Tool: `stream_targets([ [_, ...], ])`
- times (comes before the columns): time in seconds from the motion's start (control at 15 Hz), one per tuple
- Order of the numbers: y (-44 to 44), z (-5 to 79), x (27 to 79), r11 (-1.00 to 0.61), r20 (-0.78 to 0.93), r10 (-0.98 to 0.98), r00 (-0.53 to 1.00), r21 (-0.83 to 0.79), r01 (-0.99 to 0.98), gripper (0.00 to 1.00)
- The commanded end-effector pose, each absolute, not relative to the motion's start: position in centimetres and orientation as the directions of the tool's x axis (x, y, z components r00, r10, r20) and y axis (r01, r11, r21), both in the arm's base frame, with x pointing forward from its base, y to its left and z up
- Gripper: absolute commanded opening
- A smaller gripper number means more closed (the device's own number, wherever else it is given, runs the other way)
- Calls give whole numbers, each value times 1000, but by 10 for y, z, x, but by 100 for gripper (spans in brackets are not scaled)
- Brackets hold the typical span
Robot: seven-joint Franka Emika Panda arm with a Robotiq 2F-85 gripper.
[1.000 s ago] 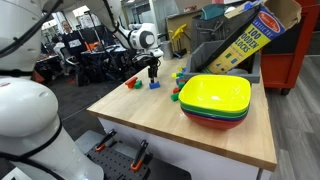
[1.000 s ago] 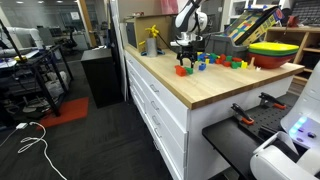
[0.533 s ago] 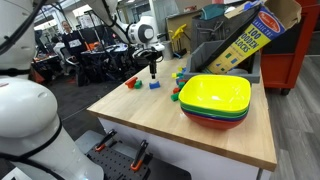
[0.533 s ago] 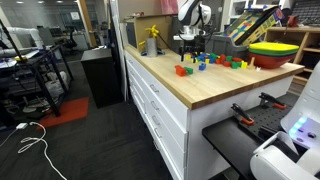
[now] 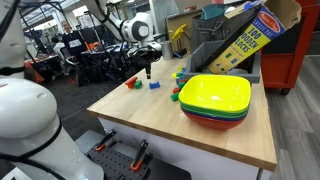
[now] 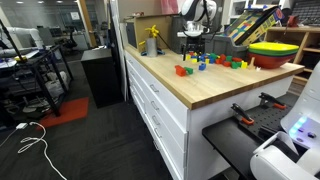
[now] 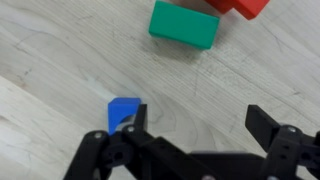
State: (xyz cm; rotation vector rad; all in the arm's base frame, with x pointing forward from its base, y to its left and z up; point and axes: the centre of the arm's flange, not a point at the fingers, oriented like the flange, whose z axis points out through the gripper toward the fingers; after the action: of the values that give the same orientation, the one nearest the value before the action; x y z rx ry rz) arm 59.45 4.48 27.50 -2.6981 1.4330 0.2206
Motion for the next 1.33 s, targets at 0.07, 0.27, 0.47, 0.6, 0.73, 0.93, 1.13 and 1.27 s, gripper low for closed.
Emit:
stream_targets([
  [0.07, 49, 270, 571, -611, -193, -776, 600, -8, -792, 100],
  [0.27, 47, 266, 568, -621, -185, -770, 611, -3, -784, 100],
  [0.47, 47, 272, 569, -626, -171, -766, 620, -21, -779, 100],
  [0.6, 47, 275, 570, -629, -167, -764, 623, -26, -777, 100],
  [0.73, 47, 275, 569, -629, -164, -764, 624, -25, -777, 100],
  [0.93, 45, 270, 568, -631, -159, -764, 626, -18, -775, 100],
  [1.13, 45, 265, 570, -635, -147, -763, 630, -17, -773, 100],
  [1.27, 45, 266, 573, -637, -135, -762, 634, -21, -770, 100],
])
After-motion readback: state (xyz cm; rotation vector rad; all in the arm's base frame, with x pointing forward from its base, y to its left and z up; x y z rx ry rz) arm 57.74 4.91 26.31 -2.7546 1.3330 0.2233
